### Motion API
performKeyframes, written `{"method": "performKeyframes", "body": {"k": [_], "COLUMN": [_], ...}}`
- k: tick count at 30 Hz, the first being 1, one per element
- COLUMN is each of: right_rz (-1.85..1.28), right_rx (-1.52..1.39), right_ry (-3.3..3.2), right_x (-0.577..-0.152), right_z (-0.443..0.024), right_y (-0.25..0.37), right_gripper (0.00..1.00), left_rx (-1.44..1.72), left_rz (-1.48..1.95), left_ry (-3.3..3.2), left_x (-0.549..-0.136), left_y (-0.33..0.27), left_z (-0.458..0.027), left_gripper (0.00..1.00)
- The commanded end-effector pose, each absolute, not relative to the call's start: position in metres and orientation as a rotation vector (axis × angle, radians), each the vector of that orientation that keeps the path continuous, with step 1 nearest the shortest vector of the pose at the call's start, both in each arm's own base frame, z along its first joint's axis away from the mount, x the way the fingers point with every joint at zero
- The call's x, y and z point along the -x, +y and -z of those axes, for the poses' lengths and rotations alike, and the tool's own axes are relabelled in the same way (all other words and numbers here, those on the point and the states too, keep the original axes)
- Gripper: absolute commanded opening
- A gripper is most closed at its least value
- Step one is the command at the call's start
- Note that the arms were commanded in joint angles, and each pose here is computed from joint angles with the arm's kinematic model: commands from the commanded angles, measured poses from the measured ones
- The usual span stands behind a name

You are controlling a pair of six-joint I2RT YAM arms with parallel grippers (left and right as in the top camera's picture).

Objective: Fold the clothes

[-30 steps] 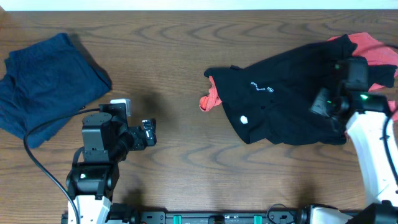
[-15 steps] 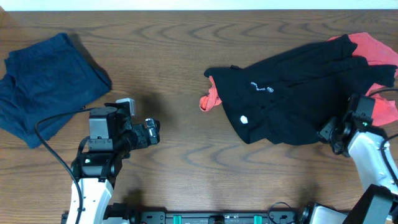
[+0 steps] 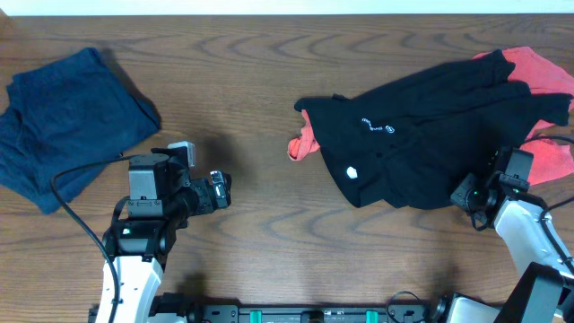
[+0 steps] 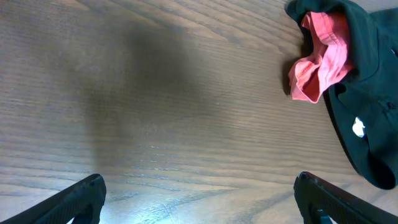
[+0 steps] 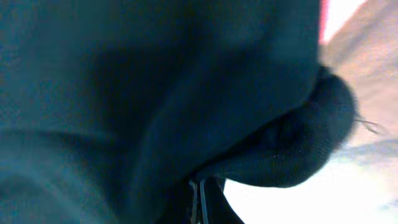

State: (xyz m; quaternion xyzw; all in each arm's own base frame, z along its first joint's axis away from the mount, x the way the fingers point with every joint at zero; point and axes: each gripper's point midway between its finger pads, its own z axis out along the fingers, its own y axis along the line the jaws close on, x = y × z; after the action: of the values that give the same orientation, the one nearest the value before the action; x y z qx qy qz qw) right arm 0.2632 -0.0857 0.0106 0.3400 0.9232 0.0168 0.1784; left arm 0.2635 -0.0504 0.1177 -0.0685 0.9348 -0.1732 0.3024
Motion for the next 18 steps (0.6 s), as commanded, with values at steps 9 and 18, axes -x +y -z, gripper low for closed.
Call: {"method": "performKeyframes", "body": {"k": [9, 18], "right_rz": [-0.771, -1.069], "right_rx": [-0.125, 0.787], "right_ry": [2.318, 1.972], "right_x": [-0.335, -0.281], "right_z": [-0.156, -0.252], "right_y": [0.030, 0.198], "right_gripper": [0.01, 0.01], "left_rx": [0.197, 0.197], "left_rz": [0.470, 0.470], "left_ry": [2.462, 2.462], "left_x": [-0.267, -0.267], "left_y": [-0.050, -0.050], "left_z": [-0.125, -0.125], "left_gripper": [0.98, 0.98]}}
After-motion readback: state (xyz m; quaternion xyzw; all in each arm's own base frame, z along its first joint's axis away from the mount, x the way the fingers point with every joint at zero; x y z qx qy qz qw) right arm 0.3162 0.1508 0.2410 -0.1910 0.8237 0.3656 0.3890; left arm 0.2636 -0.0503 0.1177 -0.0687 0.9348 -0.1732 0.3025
